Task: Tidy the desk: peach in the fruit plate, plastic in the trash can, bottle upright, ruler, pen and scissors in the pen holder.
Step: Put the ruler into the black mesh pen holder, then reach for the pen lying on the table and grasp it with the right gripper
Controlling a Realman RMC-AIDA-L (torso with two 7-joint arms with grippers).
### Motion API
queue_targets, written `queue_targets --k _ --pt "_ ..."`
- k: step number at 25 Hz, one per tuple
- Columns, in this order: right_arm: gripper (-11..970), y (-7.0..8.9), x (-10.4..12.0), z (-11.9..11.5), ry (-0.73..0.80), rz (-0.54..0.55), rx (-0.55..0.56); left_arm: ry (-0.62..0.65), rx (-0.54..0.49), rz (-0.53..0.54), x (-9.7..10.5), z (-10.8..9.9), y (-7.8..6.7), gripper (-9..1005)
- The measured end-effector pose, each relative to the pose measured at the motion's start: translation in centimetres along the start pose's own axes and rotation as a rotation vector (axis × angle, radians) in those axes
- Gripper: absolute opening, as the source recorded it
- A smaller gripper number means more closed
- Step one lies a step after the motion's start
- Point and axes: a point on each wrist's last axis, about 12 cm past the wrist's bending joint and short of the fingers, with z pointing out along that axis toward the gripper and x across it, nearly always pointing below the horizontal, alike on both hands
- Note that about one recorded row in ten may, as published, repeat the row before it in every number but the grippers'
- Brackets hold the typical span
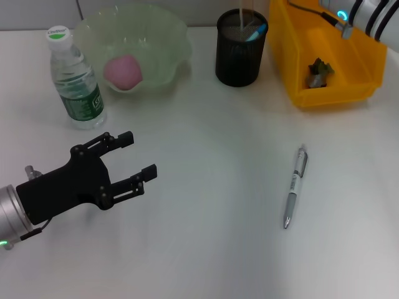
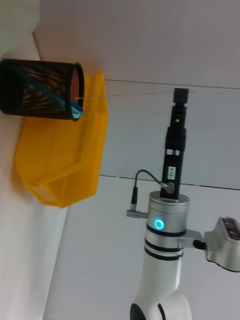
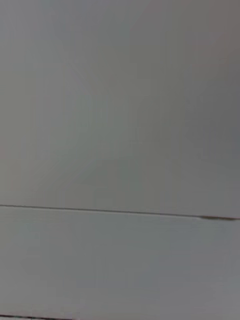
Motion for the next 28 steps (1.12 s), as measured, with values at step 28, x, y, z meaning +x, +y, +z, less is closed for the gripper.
queue_targets --k 28 --pt "734 0.6 -2.1 -6.0 -0.239 0.208 -0.223 -0.009 0.015 0.017 -0.4 -0.7 0.2 802"
